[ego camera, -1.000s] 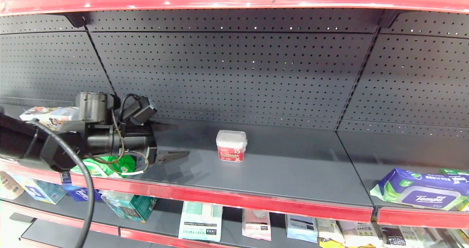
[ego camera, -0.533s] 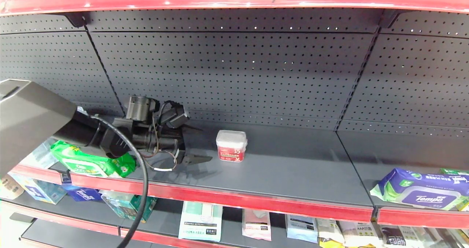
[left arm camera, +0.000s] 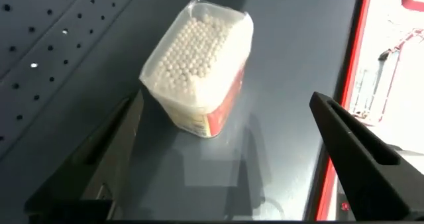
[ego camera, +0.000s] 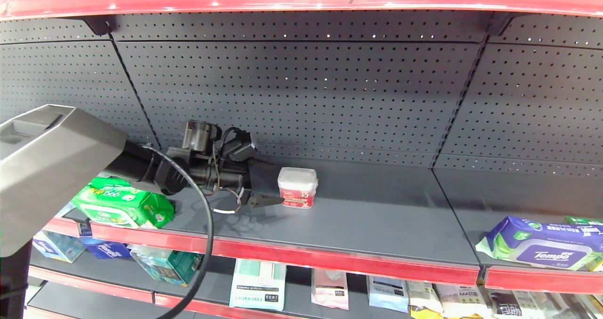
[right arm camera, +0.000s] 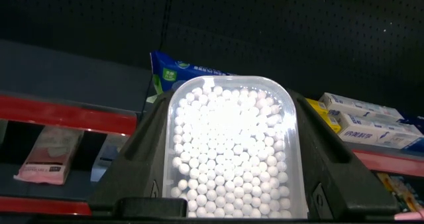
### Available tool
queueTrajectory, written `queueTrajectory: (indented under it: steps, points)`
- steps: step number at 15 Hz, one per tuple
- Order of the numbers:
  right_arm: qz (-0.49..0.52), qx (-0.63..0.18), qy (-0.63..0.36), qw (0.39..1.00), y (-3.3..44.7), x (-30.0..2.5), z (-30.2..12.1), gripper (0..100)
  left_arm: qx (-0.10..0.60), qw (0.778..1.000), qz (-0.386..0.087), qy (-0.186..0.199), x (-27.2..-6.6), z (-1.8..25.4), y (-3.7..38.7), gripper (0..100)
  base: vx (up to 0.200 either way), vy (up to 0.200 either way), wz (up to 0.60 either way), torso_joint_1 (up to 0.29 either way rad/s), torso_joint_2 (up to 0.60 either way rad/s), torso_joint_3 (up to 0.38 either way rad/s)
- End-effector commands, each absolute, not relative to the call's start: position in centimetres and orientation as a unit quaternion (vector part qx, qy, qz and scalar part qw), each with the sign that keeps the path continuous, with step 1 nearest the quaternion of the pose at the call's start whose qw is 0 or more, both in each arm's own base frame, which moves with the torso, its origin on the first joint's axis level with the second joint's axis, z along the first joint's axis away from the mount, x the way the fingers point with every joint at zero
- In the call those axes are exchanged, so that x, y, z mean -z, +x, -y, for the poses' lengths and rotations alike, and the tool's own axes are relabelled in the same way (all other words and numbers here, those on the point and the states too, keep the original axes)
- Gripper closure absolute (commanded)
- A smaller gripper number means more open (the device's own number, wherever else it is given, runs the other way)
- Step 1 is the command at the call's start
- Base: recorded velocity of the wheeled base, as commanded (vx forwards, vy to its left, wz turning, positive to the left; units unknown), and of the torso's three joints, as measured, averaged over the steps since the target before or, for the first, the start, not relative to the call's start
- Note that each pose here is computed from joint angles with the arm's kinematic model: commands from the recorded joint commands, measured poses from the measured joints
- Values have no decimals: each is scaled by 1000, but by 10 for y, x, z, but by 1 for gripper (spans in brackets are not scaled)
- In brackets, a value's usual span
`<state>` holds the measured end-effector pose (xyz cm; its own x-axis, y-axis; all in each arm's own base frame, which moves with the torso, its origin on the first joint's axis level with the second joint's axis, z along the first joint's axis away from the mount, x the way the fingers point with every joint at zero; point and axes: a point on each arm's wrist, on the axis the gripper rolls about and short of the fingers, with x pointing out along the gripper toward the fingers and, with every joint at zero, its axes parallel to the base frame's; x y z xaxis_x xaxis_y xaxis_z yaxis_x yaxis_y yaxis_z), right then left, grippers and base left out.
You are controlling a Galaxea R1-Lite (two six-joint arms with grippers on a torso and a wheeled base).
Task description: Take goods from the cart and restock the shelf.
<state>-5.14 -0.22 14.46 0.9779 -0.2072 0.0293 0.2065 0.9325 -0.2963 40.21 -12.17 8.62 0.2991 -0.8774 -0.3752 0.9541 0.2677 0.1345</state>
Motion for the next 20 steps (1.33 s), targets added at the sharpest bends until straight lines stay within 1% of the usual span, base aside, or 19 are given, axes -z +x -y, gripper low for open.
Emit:
queueTrajectory:
  steps: [1,5,8,10,13,16,19,20]
  points:
    - [-2,105,-151,983,-51,-144,2,100,584,786,-112,169,-84,125,404,0,0,0,0,0,0,0]
    - [-2,105,-151,983,-51,-144,2,100,592,783,-95,167,-78,128,423,0,0,0,0,0,0,0]
    - [-4,111,-151,982,-51,-144,2,100,599,778,-106,158,-70,129,424,0,0,0,0,0,0,0]
    - [-4,112,-151,982,-51,-144,3,100,603,775,-103,156,-63,131,432,0,0,0,0,0,0,0]
    - [-4,112,-151,982,-51,-144,3,100,609,773,-88,155,-63,133,442,0,0,0,0,0,0,0]
    - [-4,112,-152,982,-51,-144,3,100,628,761,-86,137,-63,134,444,0,0,0,0,0,0,0]
    - [-5,112,-158,981,-51,-144,3,100,633,758,-79,135,-62,136,450,0,0,0,0,0,0,0]
    - [-6,112,-158,981,-51,-144,3,100,632,759,-72,138,-58,138,459,0,0,0,0,0,0,0]
